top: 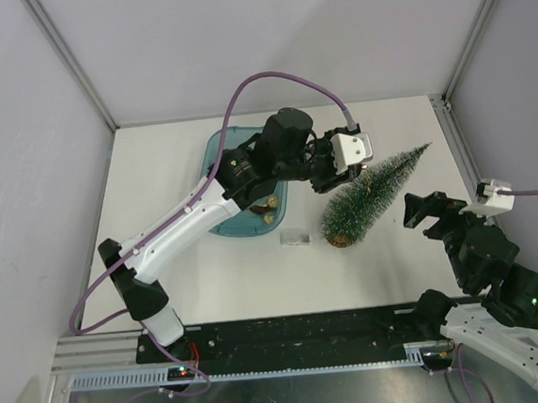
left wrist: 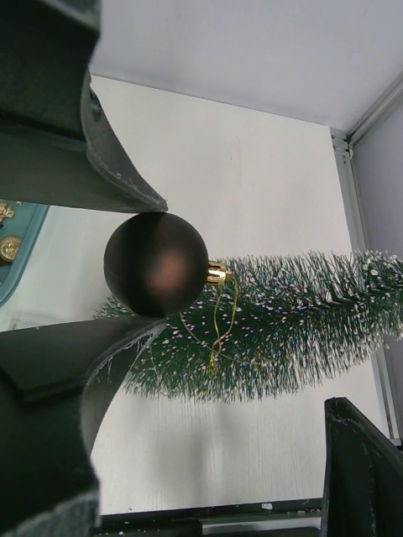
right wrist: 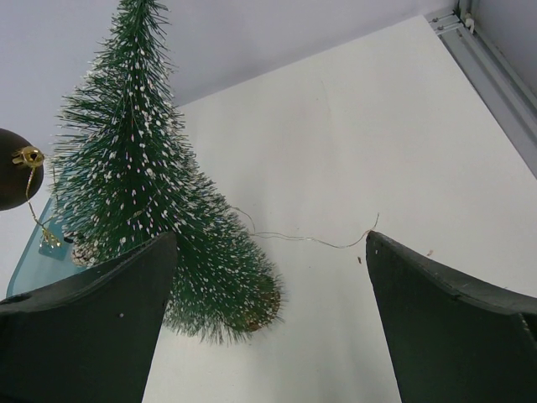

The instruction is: Decorate the small christmas tree

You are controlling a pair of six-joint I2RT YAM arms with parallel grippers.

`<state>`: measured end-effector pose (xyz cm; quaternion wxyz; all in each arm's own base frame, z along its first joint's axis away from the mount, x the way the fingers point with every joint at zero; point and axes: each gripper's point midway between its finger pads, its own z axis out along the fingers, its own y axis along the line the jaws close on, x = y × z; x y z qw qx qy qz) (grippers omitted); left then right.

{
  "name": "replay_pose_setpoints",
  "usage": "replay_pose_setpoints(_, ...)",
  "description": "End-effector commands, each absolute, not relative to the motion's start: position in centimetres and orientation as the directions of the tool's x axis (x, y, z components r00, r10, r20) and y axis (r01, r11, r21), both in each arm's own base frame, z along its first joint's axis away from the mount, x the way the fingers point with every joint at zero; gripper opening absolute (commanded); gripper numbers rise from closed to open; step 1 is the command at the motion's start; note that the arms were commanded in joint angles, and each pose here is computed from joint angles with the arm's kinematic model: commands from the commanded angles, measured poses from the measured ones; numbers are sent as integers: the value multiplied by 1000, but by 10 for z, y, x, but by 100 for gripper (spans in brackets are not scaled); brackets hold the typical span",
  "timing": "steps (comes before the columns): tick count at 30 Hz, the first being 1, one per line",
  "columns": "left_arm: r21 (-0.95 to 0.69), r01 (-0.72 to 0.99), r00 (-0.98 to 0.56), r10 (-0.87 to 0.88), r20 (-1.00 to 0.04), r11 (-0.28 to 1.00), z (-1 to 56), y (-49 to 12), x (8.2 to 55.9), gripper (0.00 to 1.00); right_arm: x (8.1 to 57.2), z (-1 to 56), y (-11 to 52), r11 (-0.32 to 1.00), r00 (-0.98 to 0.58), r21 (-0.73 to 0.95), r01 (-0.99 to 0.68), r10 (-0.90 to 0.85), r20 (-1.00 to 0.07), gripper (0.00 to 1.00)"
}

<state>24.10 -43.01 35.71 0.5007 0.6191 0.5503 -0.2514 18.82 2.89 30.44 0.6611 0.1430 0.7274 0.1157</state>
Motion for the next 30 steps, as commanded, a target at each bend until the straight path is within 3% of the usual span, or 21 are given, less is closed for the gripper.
replay_pose_setpoints(1,367,923,287,427,-857,117,361,-430,243,0,192,312,31,926,-61,373,51,376,-925,99)
replay_pose_setpoints(30,360,930,282,477,-832,79,333,-423,230,0,193,314,34,928,-58,372,38,374,-926,99)
